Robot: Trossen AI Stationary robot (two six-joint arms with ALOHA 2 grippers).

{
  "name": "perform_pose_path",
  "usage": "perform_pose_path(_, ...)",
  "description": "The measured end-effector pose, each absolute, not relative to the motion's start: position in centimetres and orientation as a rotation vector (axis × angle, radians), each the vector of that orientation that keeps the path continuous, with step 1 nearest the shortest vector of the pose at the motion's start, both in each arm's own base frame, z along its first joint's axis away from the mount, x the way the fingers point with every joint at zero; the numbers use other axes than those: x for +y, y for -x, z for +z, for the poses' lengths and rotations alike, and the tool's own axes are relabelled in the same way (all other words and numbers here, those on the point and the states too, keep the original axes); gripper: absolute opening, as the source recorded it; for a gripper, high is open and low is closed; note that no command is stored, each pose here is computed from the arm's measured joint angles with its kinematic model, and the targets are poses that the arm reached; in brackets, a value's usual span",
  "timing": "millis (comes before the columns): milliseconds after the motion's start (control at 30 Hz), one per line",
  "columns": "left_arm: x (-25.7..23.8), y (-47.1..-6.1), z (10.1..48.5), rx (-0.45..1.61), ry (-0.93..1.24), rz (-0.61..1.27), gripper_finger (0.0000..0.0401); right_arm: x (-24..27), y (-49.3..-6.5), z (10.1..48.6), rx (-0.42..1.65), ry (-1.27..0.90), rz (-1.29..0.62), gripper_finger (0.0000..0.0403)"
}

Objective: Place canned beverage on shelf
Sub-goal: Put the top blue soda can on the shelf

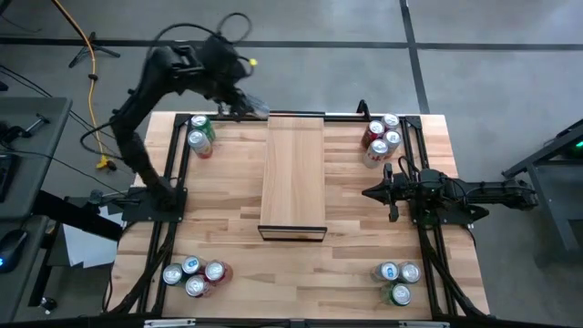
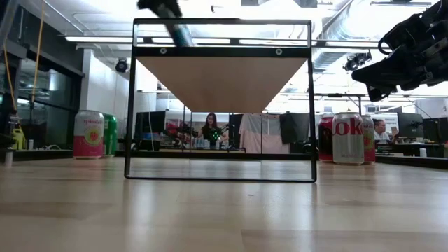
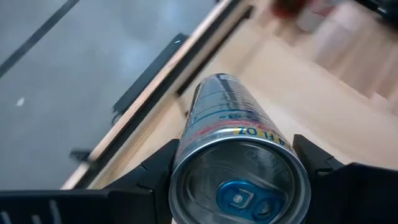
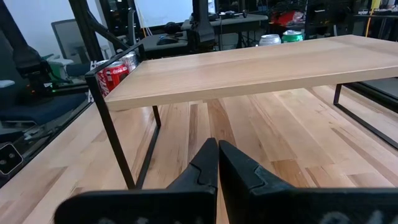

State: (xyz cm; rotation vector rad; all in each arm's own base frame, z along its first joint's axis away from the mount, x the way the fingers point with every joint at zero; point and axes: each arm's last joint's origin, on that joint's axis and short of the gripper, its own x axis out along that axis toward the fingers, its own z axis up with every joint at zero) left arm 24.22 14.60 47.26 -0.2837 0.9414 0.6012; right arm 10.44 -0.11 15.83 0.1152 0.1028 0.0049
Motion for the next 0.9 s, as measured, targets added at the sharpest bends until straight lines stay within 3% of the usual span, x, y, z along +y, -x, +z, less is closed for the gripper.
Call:
perform_pose_path(333,14.6,-30.6,43.0,1.096,0.241,0.456,0.0169,-0.1,-10.4,15.8,0.102,-0.115,0.005,0.0)
perform_pose_path(900,14.8,-31.6,42.0,1.125,0.244,0.389,0.0169,-0.1,-10.4,15.8,0.102,-0.115,0.005,0.0)
